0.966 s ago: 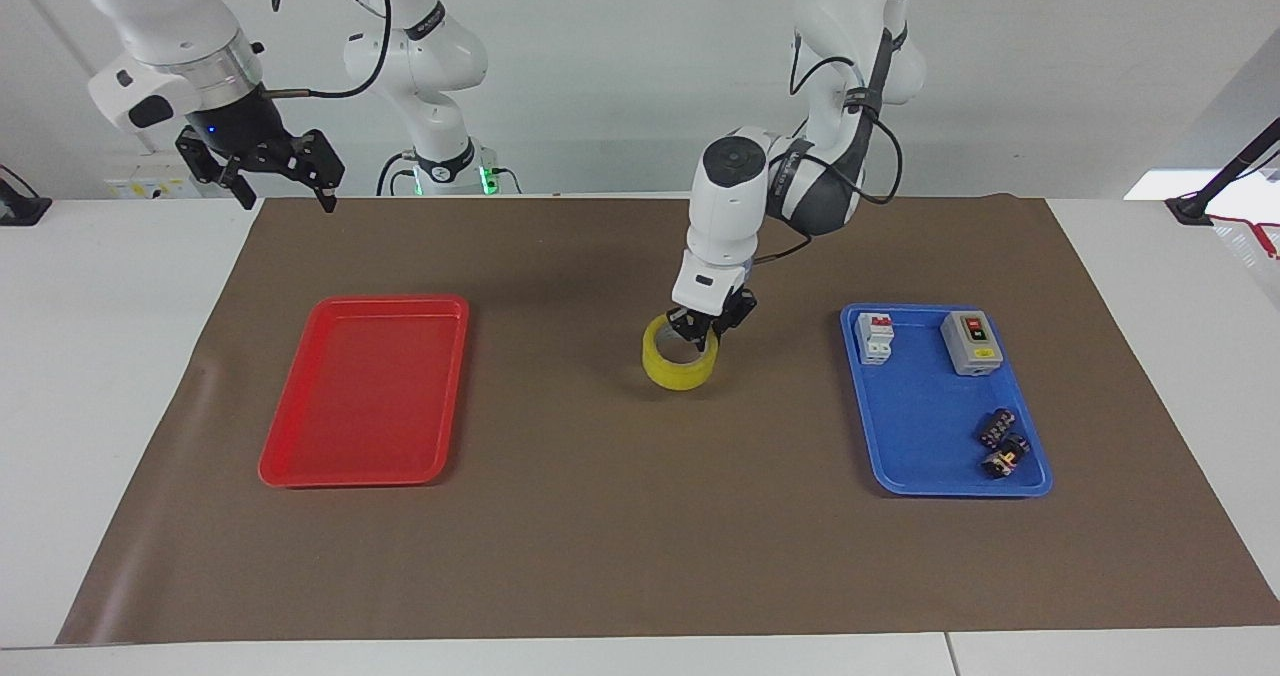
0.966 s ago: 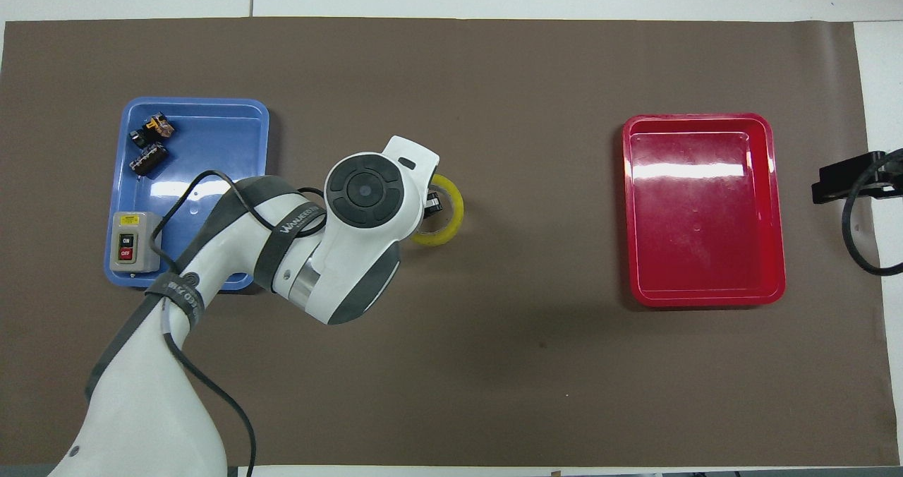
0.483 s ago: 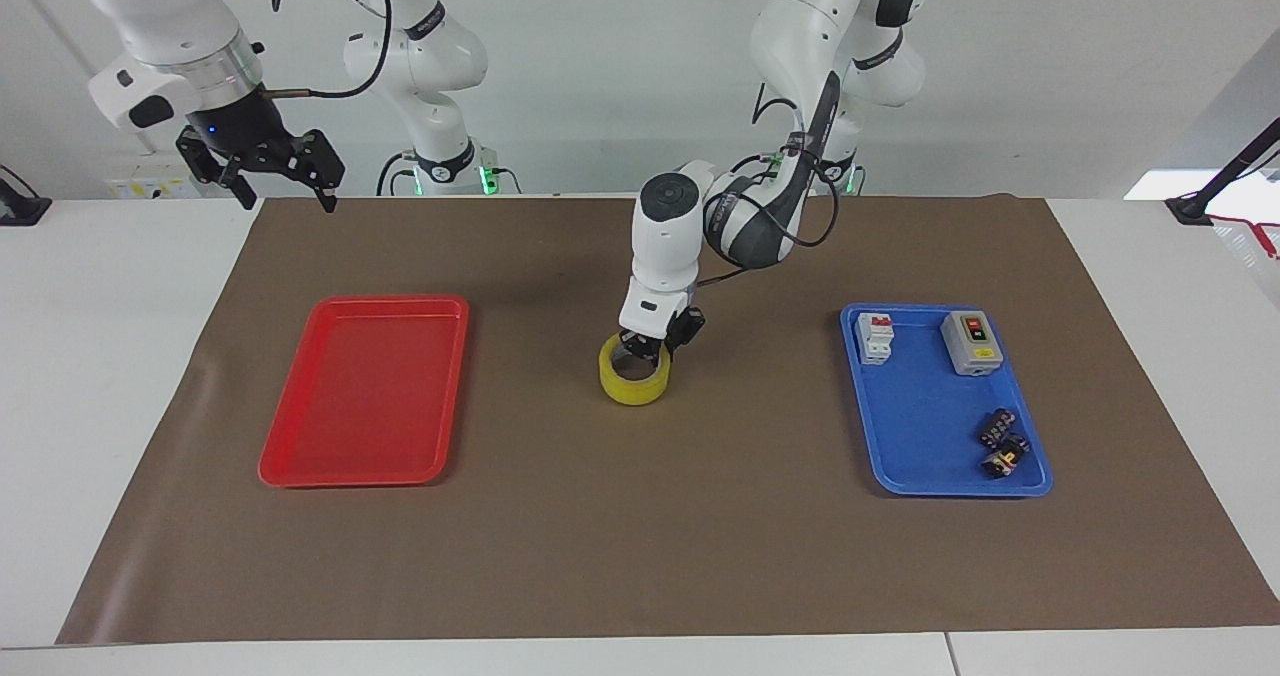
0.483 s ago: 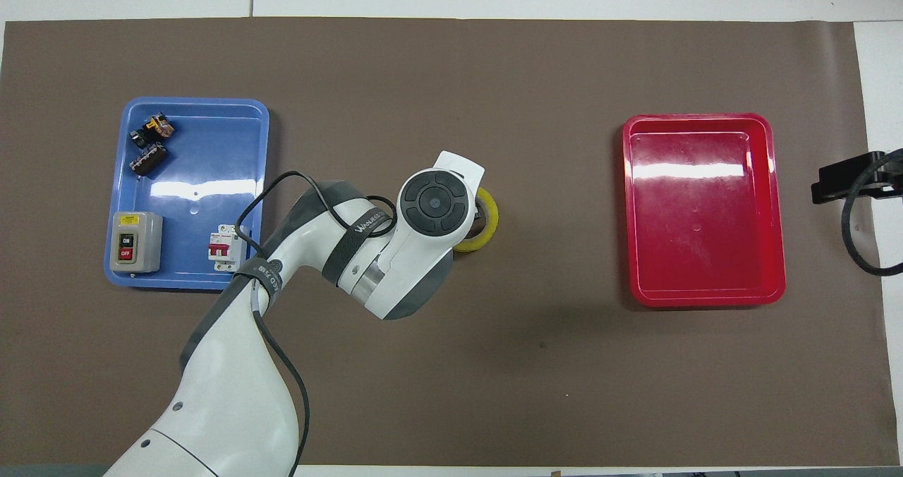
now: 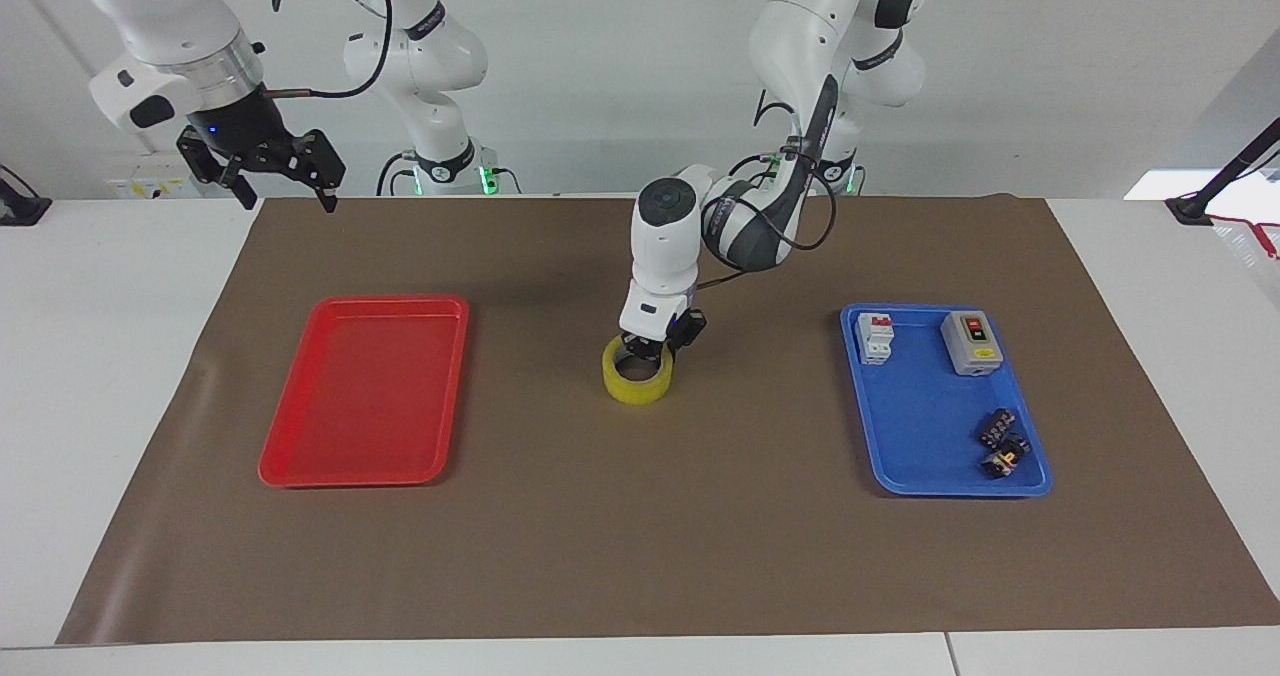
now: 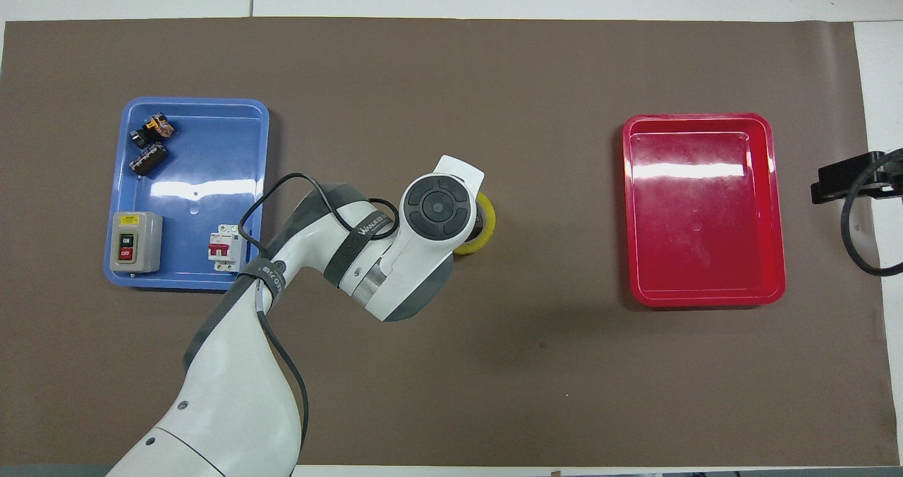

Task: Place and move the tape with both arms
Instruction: 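Lift the tape with the left gripper and carry it toward the table center, then release the tape on the table while the right gripper reaches toward it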

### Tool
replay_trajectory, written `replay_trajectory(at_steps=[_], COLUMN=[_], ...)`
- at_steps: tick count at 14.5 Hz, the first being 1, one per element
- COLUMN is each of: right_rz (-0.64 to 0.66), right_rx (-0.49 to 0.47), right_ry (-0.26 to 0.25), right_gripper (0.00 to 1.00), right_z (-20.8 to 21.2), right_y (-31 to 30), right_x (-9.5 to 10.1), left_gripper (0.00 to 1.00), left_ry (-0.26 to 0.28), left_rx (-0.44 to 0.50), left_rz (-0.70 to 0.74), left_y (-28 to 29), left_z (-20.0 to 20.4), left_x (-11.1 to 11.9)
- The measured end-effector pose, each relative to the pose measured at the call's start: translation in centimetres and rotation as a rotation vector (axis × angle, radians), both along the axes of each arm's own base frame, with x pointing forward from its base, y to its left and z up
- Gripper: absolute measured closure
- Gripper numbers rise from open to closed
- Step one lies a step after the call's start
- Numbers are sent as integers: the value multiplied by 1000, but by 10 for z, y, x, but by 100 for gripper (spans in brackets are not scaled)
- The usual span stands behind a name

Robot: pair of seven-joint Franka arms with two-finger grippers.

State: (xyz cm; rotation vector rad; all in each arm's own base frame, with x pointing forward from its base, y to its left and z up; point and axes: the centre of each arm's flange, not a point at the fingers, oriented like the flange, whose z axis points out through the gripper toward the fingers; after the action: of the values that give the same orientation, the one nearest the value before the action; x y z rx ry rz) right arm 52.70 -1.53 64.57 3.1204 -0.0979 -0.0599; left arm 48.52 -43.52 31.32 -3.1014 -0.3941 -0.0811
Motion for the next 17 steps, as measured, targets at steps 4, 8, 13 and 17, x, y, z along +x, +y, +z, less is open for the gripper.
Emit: replay_trajectory(at_steps=[4,8,13,17], right_rz=[0,0,18,46], right_rx=[0,0,-1,10], right_ry=[0,0,-73,-49], right_gripper=[0,0,0,0], right_z=[0,0,-3,-16], right_y=[0,0,8,31], right_x=[0,0,10,10], left_gripper=[51,7,0,0], left_ry=[-6,-54,-83,-43], left_rx=[1,-36,-35,20], left_rz=[-2,9,59,-2], left_y=[1,6,64,149], left_z=[0,35,102,134], left_x=[1,7,27,52])
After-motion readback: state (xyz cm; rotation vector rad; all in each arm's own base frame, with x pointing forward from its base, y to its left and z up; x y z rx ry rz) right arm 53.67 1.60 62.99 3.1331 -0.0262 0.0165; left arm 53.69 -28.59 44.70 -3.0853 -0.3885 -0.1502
